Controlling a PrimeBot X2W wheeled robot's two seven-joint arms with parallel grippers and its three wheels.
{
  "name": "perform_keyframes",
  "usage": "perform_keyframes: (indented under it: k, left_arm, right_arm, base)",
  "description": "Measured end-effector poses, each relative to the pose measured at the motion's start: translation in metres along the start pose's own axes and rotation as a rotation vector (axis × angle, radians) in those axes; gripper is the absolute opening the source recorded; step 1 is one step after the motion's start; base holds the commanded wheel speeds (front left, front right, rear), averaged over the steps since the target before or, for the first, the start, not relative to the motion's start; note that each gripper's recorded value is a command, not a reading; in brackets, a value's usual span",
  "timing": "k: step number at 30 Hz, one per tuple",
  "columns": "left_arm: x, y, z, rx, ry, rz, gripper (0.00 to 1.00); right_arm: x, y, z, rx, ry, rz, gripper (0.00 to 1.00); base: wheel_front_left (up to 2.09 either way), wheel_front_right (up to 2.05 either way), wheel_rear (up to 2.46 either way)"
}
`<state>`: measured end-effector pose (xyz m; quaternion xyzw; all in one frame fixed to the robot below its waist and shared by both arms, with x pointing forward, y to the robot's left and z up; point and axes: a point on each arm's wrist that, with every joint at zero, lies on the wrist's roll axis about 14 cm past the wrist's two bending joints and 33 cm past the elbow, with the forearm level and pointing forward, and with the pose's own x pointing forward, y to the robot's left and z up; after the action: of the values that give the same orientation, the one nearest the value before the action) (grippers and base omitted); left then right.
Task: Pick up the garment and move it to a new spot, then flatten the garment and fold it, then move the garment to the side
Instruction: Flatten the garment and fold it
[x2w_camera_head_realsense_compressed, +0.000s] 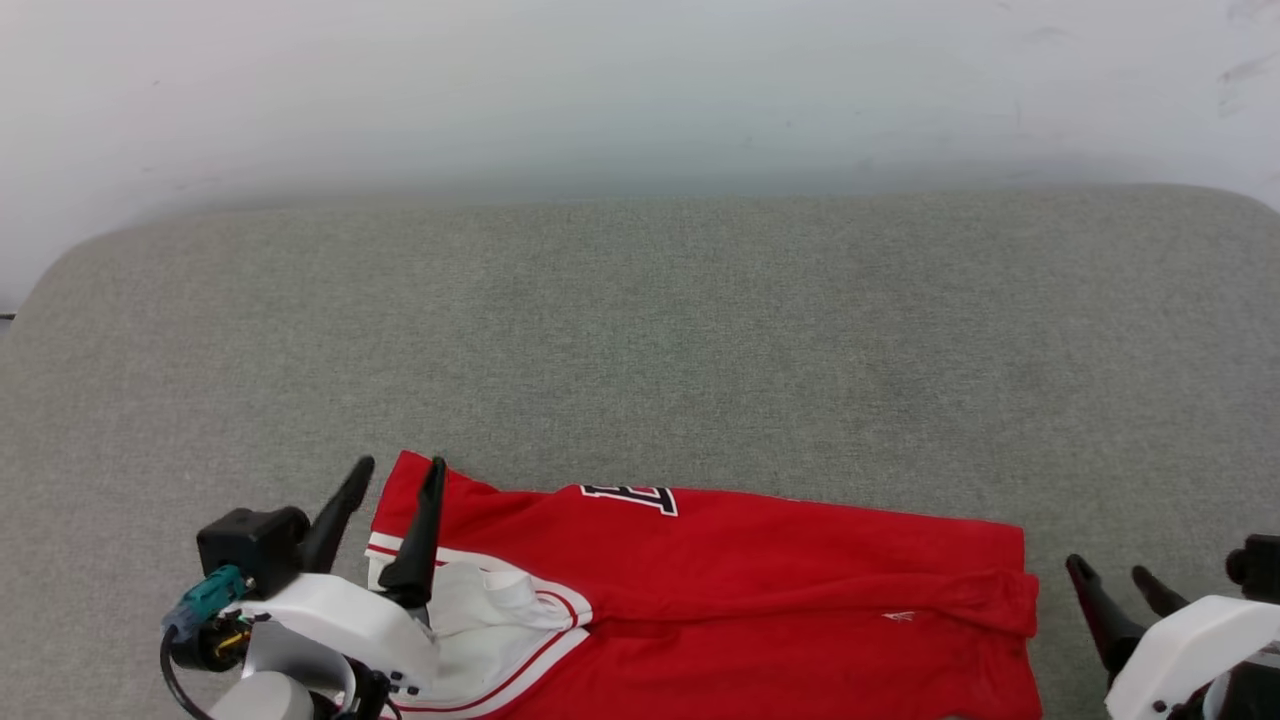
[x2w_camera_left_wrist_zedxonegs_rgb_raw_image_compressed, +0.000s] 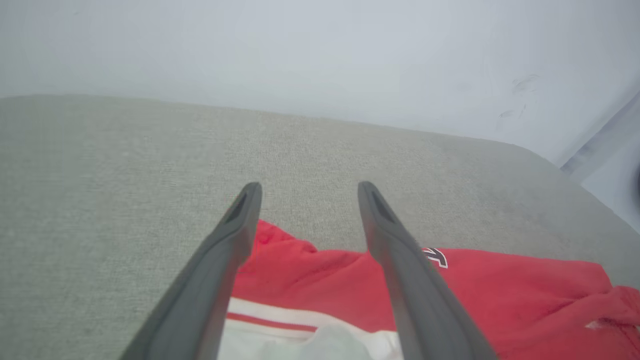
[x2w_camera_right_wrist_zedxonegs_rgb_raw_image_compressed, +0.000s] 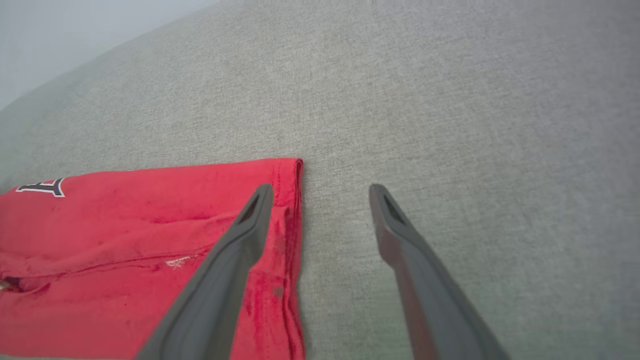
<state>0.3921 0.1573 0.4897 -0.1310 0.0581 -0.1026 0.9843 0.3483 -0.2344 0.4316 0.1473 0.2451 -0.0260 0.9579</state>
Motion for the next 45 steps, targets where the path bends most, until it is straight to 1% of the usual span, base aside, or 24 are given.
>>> perform_keyframes:
  k: [2, 6, 11, 15, 18, 25, 26, 27, 28, 33, 38, 41, 45]
  left_arm:
    - [0.001, 0.000, 0.015, 0.032, -0.058, 0.011, 1.00]
    - [0.000, 0.002, 0.037, 0.082, -0.150, 0.039, 1.00]
    - [-0.001, 0.006, 0.055, 0.113, -0.229, 0.072, 1.00]
    - [-0.003, 0.012, 0.060, 0.122, -0.257, 0.098, 1.00]
    - [-0.004, 0.016, 0.060, 0.124, -0.264, 0.111, 1.00]
    - [-0.004, 0.022, 0.054, 0.123, -0.257, 0.129, 1.00]
    - [-0.004, 0.023, 0.053, 0.122, -0.257, 0.130, 1.00]
    - [-0.004, 0.023, 0.053, 0.123, -0.257, 0.130, 1.00]
    - [-0.004, 0.024, 0.052, 0.125, -0.255, 0.131, 1.00]
    - [-0.004, 0.023, 0.051, 0.125, -0.255, 0.130, 1.00]
    - [-0.008, 0.019, 0.047, 0.130, -0.248, 0.123, 1.00]
    - [-0.009, 0.017, 0.044, 0.139, -0.238, 0.118, 1.00]
    - [-0.008, 0.012, 0.045, 0.141, -0.241, 0.103, 1.00]
  right_arm:
    - [0.000, -0.003, 0.003, -0.010, 0.010, -0.009, 1.00]
    - [0.005, -0.002, -0.002, -0.048, 0.081, -0.007, 1.00]
    - [0.012, 0.002, -0.015, -0.098, 0.193, 0.002, 1.00]
    - [0.021, 0.010, -0.026, -0.128, 0.275, 0.022, 1.00]
    - [0.025, 0.017, -0.044, -0.136, 0.358, 0.044, 1.00]
    - [0.035, 0.035, -0.076, -0.105, 0.470, 0.092, 1.00]
    - [0.036, 0.036, -0.079, -0.099, 0.488, 0.095, 0.67]
    - [0.036, 0.037, -0.081, -0.101, 0.499, 0.098, 0.38]
    - [0.036, 0.037, -0.083, -0.099, 0.503, 0.100, 0.00]
    - [0.038, 0.042, -0.079, -0.089, 0.482, 0.117, 0.00]
    - [0.036, 0.037, -0.058, -0.091, 0.406, 0.107, 0.00]
    - [0.033, 0.026, -0.043, -0.090, 0.363, 0.077, 0.00]
    - [0.027, 0.001, -0.023, -0.082, 0.310, 0.007, 0.00]
  base:
    - [0.00, 0.00, 0.00]
    - [0.00, 0.00, 0.00]
    - [0.00, 0.00, 0.00]
    - [0.00, 0.00, 0.00]
    - [0.00, 0.00, 0.00]
    - [0.00, 0.00, 0.00]
    - [0.00, 0.00, 0.00]
    - [0.00, 0.00, 0.00]
    - [0.00, 0.00, 0.00]
    - [0.00, 0.00, 0.00]
    - [0.00, 0.00, 0.00]
    - [0.00, 0.00, 0.00]
    - [0.00, 0.00, 0.00]
